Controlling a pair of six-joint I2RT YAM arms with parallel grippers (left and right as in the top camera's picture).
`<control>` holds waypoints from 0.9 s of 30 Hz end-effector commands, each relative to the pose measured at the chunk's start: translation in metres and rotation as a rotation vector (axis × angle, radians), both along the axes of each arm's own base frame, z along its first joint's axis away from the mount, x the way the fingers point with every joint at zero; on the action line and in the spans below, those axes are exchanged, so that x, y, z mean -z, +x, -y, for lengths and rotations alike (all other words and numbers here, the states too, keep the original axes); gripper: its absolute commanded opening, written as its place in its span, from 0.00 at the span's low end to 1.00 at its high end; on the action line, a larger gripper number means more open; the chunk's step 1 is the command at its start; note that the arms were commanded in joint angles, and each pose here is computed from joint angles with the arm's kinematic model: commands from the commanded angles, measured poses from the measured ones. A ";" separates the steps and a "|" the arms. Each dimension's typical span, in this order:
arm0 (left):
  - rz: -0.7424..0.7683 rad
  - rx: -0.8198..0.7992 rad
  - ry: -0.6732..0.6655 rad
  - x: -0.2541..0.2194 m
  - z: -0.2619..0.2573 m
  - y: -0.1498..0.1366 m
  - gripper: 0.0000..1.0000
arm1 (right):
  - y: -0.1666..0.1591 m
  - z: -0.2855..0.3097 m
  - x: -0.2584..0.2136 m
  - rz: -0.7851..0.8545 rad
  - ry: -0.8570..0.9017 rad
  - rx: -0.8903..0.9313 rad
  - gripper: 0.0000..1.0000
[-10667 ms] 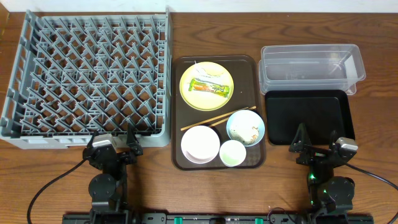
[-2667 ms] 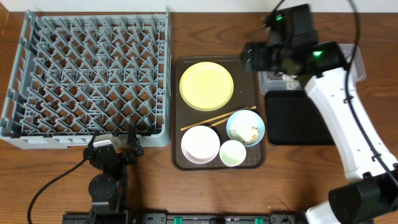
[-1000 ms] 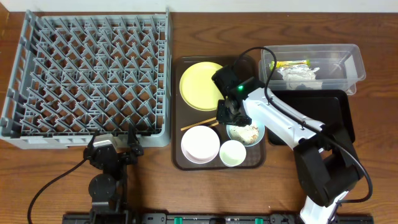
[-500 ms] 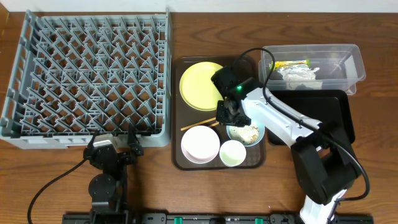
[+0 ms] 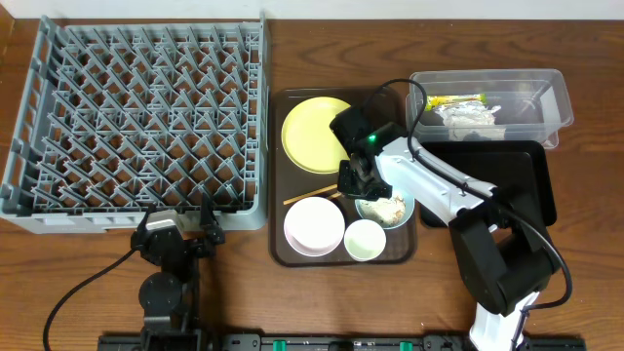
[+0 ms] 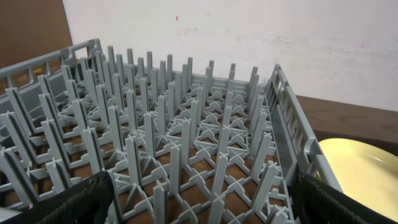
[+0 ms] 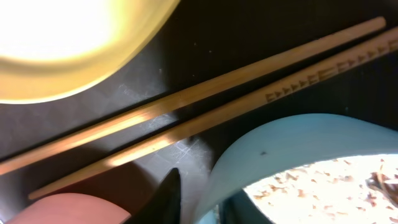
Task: Sort waste into correct bins and load items into the dishwasher
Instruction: 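Move the right gripper to the light-blue bowl and grasp its rim, then lift the light-blue bowl and carry it over the black tray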
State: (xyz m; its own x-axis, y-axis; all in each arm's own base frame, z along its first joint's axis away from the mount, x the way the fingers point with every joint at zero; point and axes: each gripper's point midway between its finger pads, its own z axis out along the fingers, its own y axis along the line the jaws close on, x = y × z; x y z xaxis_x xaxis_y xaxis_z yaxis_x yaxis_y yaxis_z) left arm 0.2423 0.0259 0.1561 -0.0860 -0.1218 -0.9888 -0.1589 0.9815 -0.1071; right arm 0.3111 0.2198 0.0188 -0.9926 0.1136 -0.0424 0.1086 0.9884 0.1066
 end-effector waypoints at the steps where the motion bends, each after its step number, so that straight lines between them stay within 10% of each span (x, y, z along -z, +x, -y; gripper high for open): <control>1: -0.045 -0.012 -0.005 0.018 -0.002 0.000 0.92 | -0.004 -0.002 0.005 -0.009 -0.007 -0.012 0.08; 27: -0.045 -0.012 -0.005 0.018 -0.002 0.000 0.92 | 0.005 -0.009 -0.073 0.021 0.021 -0.251 0.01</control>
State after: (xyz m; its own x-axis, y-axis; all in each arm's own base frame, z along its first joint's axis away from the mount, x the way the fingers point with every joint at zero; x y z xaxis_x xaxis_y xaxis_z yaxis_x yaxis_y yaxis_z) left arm 0.2423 0.0259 0.1561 -0.0860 -0.1215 -0.9889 -0.1592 0.9815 -0.1067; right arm 0.3091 0.2243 0.0664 -0.9952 -0.0973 -0.0077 -0.0976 0.9906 0.0957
